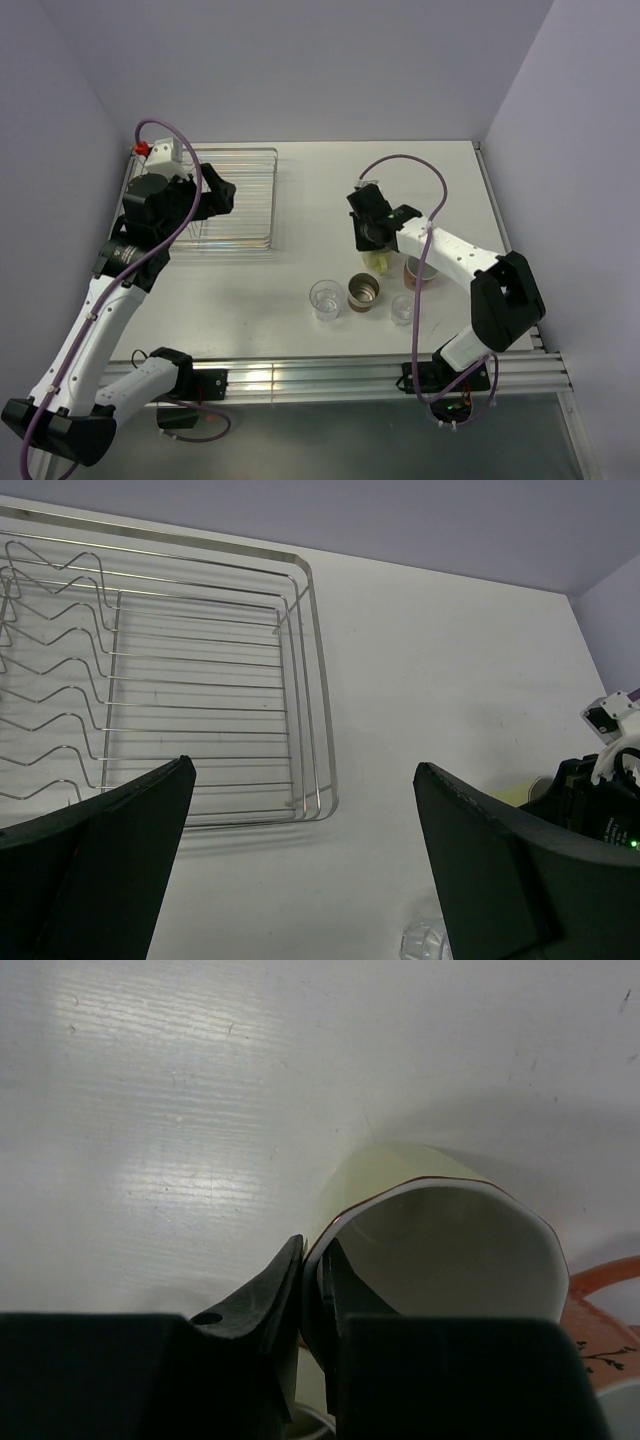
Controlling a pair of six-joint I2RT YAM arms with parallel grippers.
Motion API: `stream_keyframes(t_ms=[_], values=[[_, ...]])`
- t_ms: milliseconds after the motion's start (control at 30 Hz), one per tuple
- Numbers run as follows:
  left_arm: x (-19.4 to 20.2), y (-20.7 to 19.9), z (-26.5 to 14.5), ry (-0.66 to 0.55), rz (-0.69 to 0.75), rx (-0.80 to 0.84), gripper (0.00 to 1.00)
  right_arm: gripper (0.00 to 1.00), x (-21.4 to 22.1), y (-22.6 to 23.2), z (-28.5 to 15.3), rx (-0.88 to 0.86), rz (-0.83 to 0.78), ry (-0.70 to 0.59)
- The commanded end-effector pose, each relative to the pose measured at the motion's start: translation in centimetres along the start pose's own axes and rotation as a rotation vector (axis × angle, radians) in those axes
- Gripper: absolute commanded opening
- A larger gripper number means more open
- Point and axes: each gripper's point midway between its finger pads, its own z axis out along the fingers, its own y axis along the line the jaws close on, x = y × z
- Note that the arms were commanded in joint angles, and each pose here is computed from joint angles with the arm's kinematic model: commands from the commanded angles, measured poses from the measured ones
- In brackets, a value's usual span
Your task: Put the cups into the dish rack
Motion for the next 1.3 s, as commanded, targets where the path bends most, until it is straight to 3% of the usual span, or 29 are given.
stream_keyframes(t_ms=[0,200,333,600,800,1033,1067,1267], values=[[-1.0,-0.3,0.2,-0.028,-0.009,0.005,0.99,0.00,-5.3,0.4,-2.6,0.012,0.024,-0.135],[-0.7,-0.3,1.1,-0.007,-0.026,0.011,0.99,0.00,-12.1,1.3,-7.1,-0.012,0.046,-0.265],[-1.9,-1.4,1.2,-0.009,-0.100,0.075,0.99,0.00,-15.9,4.2,-10.8,-0.181,0.074,-0.351],[-3.6,-4.4,2.9,0.003,-0.259,0.327,0.99,0.00,-19.6,13.9,-20.6,-0.895,0.077,-0.478],[-3.1,-6.3,4.2,0.060,-0.385,0.538,0.99,0.00,-23.1,13.4,-26.9,-1.323,0.249,-0.575],[-3.2,-8.4,4.5,0.065,-0.438,0.737,0.99,0.00,-23.6,11.6,-26.8,-1.546,0.399,-0.523],[-4.0,-8.9,4.0,0.025,-0.419,0.784,0.99,0.00,-23.7,11.6,-26.9,-1.555,0.406,-0.526],[-3.4,-9.9,3.8,0.058,-0.460,0.863,0.99,0.00,-23.9,11.5,-26.6,-1.596,0.445,-0.521]])
